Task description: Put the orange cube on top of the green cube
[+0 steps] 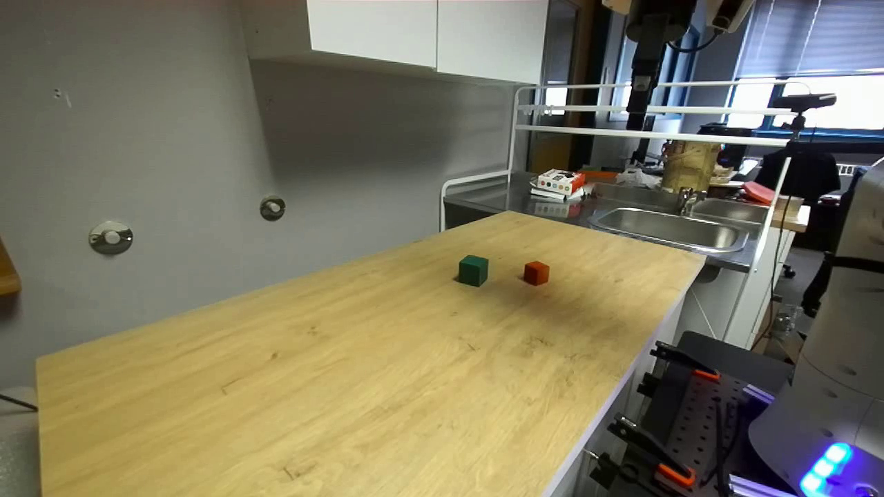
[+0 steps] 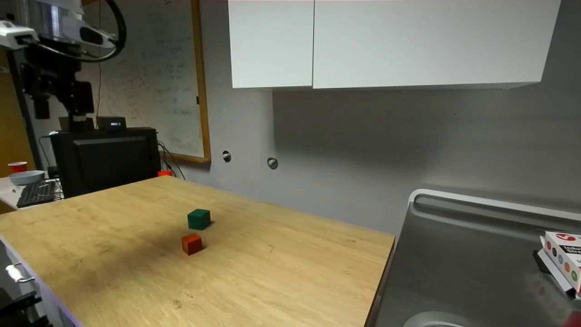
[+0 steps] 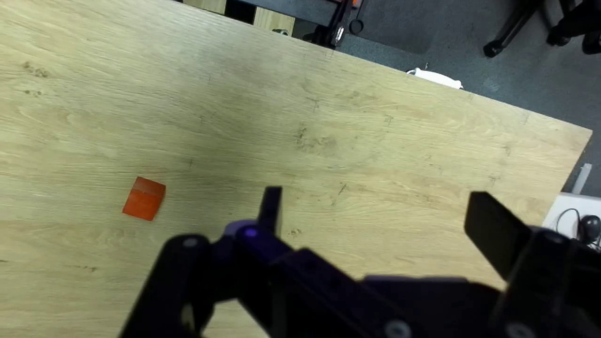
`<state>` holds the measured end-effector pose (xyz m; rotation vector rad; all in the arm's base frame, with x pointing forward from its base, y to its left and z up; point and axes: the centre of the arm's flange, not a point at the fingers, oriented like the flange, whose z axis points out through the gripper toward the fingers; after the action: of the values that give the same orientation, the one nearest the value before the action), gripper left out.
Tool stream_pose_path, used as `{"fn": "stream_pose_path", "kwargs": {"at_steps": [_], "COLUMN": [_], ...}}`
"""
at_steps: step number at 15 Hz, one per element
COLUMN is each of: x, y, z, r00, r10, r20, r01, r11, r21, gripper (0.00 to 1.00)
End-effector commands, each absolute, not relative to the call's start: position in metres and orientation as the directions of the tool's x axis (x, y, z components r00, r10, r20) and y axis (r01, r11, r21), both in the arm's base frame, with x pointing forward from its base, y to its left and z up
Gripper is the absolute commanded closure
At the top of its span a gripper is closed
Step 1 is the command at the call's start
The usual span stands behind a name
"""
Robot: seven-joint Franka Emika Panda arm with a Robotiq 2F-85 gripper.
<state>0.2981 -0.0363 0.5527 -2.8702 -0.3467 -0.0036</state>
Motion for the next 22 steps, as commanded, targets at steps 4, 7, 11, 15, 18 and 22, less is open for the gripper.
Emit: {"fn": "stream_pose_path", "kwargs": {"at_steps": [4,7,11,15,18,22], "x": [0.311,0.335,0.375,0.41,0.433,0.452], "y": [-0.043,-0.061,-0.095,-0.129,-0.153,-0.173], "z": [0.547,0.534,0.505,0.466,0.431,0.387], "r00": [0.979,0.986,0.986,0.98,0.973,0.97], "r10": [0.195,0.128,0.03,-0.051,-0.115,-0.185], "r20": [0.056,0.106,0.165,0.192,0.198,0.159], "r01": [0.203,0.147,0.059,-0.025,-0.097,-0.174], "r11": [-0.953,-0.969,-0.983,-0.99,-0.99,-0.982], "r21": [-0.224,-0.2,-0.173,-0.137,-0.101,-0.077], "gripper": [0.0,0.0,0.0,0.0,0.0,0.0]}}
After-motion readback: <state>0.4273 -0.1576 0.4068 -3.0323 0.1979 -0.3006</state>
